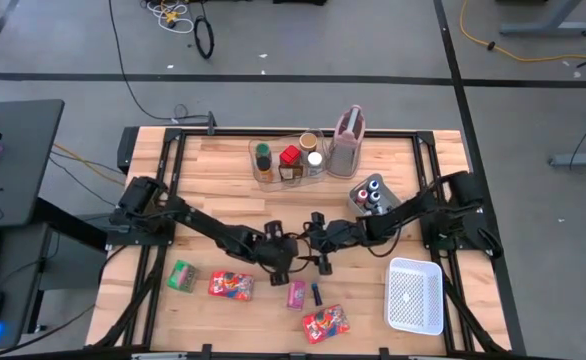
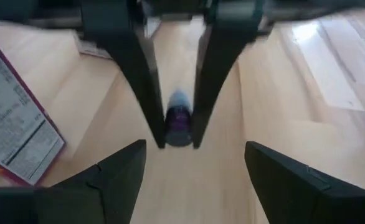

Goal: Pick & Place Kitchen Items
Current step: Put the small purple food coloring bottle into the gray bin

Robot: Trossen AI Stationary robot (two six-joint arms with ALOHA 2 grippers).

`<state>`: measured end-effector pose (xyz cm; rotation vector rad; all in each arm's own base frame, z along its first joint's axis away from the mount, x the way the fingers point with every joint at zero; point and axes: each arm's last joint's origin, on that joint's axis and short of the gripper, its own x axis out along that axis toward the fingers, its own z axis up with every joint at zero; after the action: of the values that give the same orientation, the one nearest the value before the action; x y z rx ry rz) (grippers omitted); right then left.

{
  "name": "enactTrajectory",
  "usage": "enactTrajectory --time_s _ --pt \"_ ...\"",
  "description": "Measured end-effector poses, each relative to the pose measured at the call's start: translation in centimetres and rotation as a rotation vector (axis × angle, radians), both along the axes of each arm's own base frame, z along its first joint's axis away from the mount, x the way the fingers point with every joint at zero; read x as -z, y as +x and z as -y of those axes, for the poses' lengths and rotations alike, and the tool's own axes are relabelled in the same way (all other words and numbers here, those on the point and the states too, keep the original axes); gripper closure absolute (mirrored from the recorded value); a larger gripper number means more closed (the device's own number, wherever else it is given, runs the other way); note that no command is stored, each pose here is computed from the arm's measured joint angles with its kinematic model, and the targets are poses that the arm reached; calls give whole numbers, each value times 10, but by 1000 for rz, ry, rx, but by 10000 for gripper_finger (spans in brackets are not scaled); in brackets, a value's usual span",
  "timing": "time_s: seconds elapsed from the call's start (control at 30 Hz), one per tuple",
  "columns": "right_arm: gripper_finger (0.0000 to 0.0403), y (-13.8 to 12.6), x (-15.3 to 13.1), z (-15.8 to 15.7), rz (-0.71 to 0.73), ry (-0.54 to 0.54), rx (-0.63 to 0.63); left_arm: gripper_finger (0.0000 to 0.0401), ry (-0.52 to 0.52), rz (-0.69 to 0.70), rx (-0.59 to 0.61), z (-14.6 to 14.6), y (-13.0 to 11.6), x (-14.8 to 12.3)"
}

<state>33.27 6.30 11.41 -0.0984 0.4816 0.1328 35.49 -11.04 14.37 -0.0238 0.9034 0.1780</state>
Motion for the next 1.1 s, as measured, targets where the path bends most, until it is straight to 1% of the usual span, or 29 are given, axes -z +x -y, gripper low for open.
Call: enactTrajectory --time_s 0.07,0.13,0.2,0.23,0.3,0.33,0.4,0.47,0.53,0.57,0.63,0.67,0.73,0.77,0.83,0.9,0.97,1.0,1.07,1.1 --pt "119 -4 -9 1 -23 -14 -7 301 49 16 35 1 5 -13" --pt "119 -13 -22 2 -81 -43 -13 306 119 25 53 2 9 -23" --pt "119 -25 -40 5 -124 -64 6 315 215 35 67 0 10 -35" --pt "119 -33 -51 7 -149 -67 24 319 249 67 67 -1 13 -44" --pt "119 -48 -73 11 -161 -43 61 323 316 111 56 -4 13 -62" --pt "119 -57 -84 13 -171 -27 83 323 338 134 52 -6 13 -71" --pt "119 -75 -101 17 -181 -3 151 320 348 188 48 -11 13 -90" --pt "120 -90 -111 19 -165 -7 189 312 352 243 47 -16 8 -109" --pt "123 -100 -113 18 -91 -23 205 308 337 337 48 -20 5 -132" --pt "126 -102 -111 17 -24 -22 205 308 332 364 46 -24 2 -140" --pt "135 -105 -106 15 145 -18 191 311 294 467 71 -27 2 -158" --pt "140 -104 -102 14 243 -15 183 313 281 503 98 -30 2 -164" --pt "150 -105 -95 15 422 -3 164 317 249 617 166 -31 5 -175" --pt "155 -105 -92 15 489 4 163 318 232 674 196 -33 7 -181" --pt "164 -103 -90 15 599 33 137 318 222 745 254 -36 11 -187" --pt "172 -97 -90 13 655 55 96 316 212 796 276 -41 16 -188" --pt "177 -89 -87 11 648 43 71 314 207 801 268 -48 22 -182" --pt "179 -84 -87 10 647 32 75 314 200 828 260 -50 27 -181" --pt "183 -72 -93 8 673 17 103 315 184 807 258 -56 29 -175" --pt "183 -69 -96 9 679 11 130 316 180 834 256 -57 34 -173"
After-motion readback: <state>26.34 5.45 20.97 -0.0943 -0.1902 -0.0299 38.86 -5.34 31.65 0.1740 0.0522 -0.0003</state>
